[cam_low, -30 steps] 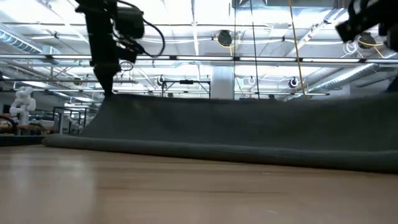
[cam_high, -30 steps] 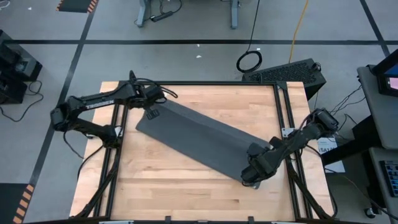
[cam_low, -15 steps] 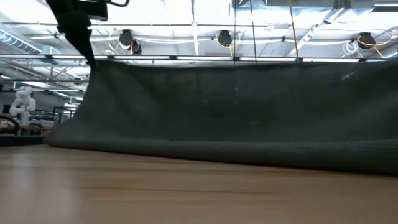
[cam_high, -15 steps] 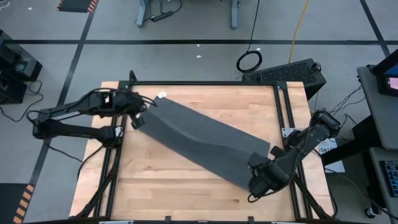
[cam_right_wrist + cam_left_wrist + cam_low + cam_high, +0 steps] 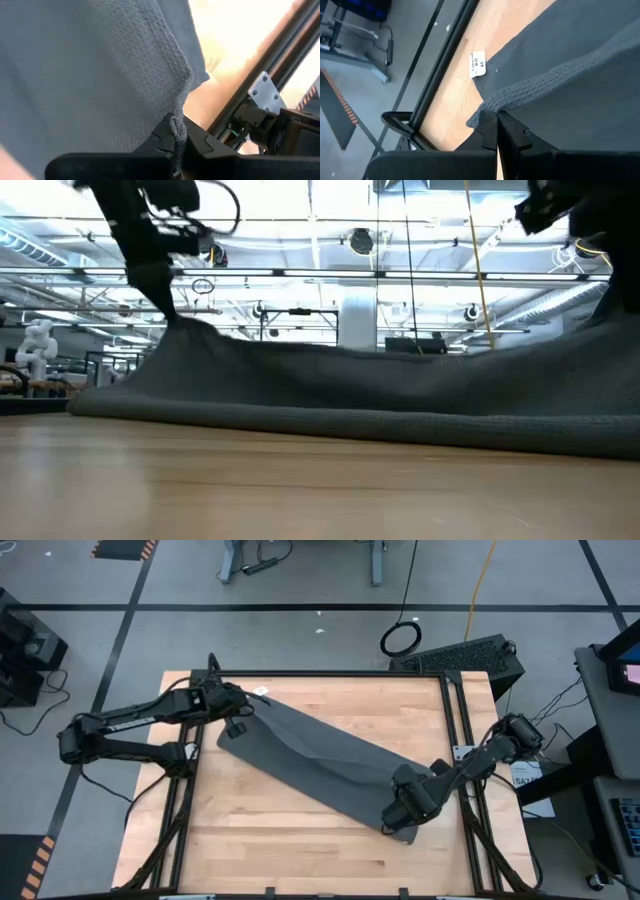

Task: Roll towel into tight, uniform cylinder
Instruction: Roll the towel

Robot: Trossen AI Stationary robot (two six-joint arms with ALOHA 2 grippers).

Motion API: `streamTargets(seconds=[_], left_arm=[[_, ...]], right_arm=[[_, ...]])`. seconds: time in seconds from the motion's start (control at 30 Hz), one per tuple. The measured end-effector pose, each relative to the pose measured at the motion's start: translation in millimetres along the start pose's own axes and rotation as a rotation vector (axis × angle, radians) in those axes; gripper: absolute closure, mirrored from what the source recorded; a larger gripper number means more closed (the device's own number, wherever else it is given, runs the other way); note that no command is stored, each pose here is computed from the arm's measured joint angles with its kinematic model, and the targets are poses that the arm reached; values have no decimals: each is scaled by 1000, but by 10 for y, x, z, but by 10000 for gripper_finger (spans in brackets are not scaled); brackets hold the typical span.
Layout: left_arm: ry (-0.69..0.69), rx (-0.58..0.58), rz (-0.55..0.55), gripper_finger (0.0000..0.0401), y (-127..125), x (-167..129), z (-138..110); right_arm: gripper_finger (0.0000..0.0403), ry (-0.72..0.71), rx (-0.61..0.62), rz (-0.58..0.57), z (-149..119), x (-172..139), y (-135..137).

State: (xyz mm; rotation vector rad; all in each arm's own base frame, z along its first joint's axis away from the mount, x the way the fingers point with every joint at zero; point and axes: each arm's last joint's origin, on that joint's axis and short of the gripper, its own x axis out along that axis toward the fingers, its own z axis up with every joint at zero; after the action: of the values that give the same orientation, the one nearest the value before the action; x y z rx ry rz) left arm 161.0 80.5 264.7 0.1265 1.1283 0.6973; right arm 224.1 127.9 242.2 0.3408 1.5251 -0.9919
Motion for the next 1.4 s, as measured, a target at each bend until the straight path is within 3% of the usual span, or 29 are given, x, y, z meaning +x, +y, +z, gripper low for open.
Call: streamTargets(seconds=[0.3, 0.6, 0.93, 1.27, 1.4], left_arm=[[-55, -62, 56, 401, 16, 348, 189], [14, -48, 51, 401, -41, 599, 241], [61, -32, 55, 401, -84, 701, 241], [73, -36, 148, 401, -53, 700, 238], [81, -106, 152, 401, -44, 745, 190]], right_arm=[[403, 102, 88, -95, -12, 257, -51], [403, 79, 118, -167, 61, 441, -112], [403, 24, 132, -174, 124, 489, -120], [403, 9, 127, -189, 136, 463, -143], [403, 9, 137, -205, 149, 516, -114]])
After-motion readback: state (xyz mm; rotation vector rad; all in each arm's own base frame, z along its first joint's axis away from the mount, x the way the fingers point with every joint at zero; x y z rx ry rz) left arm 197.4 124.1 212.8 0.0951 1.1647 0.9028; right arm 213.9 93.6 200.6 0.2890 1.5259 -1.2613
